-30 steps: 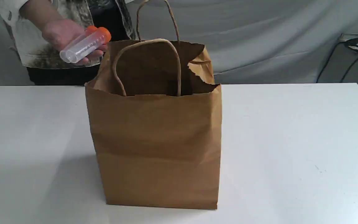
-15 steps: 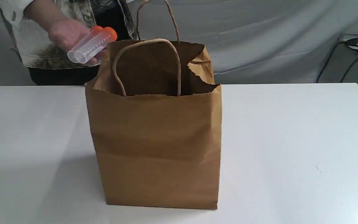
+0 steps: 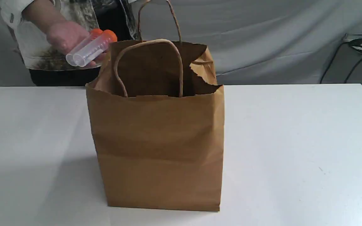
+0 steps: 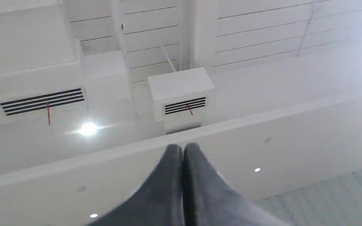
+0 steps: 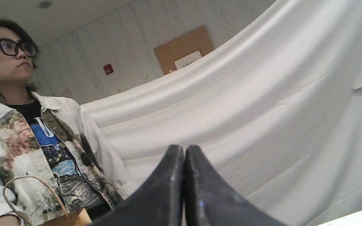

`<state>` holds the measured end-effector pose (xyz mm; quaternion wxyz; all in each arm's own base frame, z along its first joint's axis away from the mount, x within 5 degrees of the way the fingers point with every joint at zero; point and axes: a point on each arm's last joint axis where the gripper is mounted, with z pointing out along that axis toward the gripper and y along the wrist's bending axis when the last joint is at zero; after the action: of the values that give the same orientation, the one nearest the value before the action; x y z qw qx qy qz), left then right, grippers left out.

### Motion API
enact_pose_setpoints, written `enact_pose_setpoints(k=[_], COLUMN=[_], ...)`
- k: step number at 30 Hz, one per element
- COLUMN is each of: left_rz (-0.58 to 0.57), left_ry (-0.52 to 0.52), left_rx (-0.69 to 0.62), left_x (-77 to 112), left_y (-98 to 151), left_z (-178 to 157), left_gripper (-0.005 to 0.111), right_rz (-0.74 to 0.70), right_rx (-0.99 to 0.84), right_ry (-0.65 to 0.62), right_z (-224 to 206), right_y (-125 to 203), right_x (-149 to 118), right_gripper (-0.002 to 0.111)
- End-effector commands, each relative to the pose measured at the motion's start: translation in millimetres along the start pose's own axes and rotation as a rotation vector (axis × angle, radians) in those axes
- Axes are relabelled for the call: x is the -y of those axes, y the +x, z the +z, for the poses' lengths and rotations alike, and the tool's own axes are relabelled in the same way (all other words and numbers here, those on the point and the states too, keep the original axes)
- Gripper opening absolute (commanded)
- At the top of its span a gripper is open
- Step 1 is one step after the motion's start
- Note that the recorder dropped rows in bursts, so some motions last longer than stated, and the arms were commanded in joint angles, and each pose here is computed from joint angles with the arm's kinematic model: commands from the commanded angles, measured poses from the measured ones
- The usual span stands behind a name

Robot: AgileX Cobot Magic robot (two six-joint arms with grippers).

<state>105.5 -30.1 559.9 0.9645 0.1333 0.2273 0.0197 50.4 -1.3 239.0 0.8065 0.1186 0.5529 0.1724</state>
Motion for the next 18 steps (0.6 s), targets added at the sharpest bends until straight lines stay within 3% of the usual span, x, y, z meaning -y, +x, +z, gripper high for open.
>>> enact_pose_setpoints(k=[1, 12, 18], left_rz=[-0.087, -0.287, -0.511], left_ry=[0.006, -0.054, -0.1], left_rx=[-0.008, -0.252, -0.389], left_x=[-0.3, 1.8, 10.1], left_y=[15.0, 100.6, 152.5], left_z=[21.4, 65.1, 70.8], left_gripper=[0.001, 0.001, 0.001], right_rz=[-0.003, -0.003, -0.004], right_rx=[-0.01, -0.045, -0.168], right_ry=[-0.003, 0.008, 0.046], right_z=[-0.3, -0.4, -1.7], right_y=[1.7, 4.8, 16.0], right_x=[0.2, 1.2, 4.6], right_gripper=[0.0, 0.0, 0.0])
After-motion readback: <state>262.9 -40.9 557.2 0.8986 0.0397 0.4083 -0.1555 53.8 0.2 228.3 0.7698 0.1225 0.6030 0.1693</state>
